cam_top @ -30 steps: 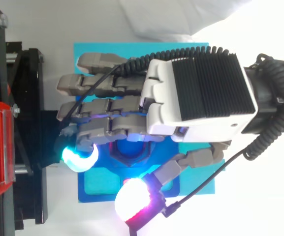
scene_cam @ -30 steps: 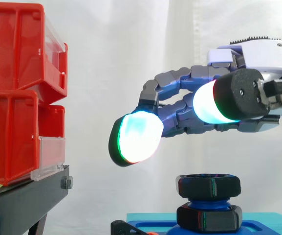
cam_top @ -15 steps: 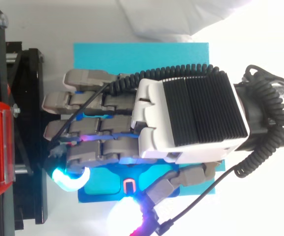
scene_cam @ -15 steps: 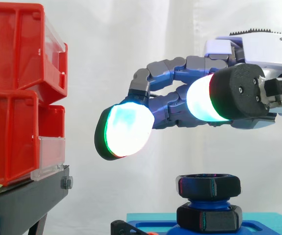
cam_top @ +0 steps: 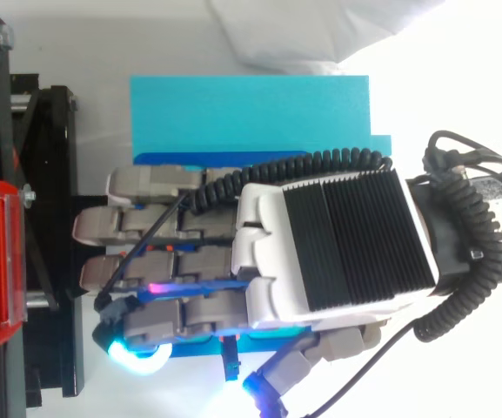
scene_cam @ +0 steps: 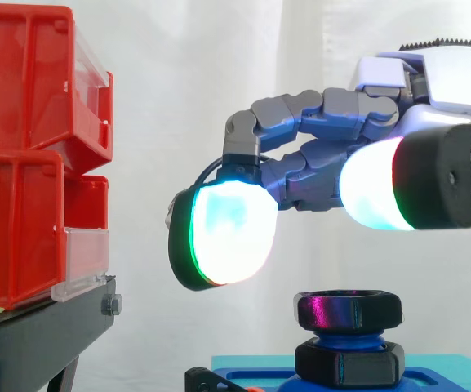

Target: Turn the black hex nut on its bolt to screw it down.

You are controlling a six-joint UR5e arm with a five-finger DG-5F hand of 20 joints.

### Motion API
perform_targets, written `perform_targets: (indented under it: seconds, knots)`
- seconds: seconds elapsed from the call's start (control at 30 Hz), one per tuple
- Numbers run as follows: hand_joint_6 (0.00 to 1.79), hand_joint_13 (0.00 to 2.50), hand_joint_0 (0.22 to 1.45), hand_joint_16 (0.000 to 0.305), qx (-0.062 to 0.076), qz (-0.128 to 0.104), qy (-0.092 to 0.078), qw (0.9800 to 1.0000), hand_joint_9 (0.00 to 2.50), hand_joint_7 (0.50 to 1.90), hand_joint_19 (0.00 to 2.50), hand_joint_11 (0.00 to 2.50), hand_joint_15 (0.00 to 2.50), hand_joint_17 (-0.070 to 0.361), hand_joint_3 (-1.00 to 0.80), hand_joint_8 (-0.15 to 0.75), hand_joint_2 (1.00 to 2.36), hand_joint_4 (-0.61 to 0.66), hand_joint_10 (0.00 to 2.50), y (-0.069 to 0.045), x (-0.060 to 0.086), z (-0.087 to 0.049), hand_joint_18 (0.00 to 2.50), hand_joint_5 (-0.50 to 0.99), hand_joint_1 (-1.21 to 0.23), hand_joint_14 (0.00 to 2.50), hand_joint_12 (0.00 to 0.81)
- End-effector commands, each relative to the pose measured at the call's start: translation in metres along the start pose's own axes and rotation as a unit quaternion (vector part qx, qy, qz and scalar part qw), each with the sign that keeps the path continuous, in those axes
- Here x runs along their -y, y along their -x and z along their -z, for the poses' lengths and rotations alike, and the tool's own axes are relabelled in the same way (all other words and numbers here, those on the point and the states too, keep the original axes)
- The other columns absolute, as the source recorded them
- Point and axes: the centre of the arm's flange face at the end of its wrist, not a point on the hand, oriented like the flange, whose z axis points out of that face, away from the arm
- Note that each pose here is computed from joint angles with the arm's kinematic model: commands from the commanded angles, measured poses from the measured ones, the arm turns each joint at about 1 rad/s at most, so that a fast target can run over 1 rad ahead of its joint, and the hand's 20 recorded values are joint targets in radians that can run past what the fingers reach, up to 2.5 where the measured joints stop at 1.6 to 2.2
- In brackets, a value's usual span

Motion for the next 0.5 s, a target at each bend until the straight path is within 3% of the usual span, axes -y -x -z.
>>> perform_targets:
  seconds: [0.0, 0.27, 0.47]
  knots:
    - [0.50, 0.23, 0.46, 0.047, -0.004, 0.006, 0.009, 0.9999, 0.45, 1.14, 0.06, 0.00, 0.00, 0.106, -0.50, 0.190, 1.00, 0.15, 0.00, -0.0040, -0.0021, -0.0010, 0.06, -0.14, -0.47, 0.00, 0.253]
    - [0.50, 0.23, 0.46, 0.047, -0.009, 0.008, 0.009, 0.9999, 0.45, 1.14, 0.07, 0.00, 0.00, 0.105, -0.50, 0.192, 1.00, 0.16, 0.00, -0.0043, -0.0004, 0.0004, 0.06, -0.14, -0.46, 0.00, 0.251]
    - [0.50, 0.23, 0.46, 0.047, -0.014, 0.037, 0.016, 0.9991, 0.45, 1.13, 0.07, 0.00, 0.00, 0.105, -0.50, 0.191, 1.00, 0.16, 0.00, -0.0054, -0.0017, 0.0011, 0.06, -0.14, -0.46, 0.00, 0.253]
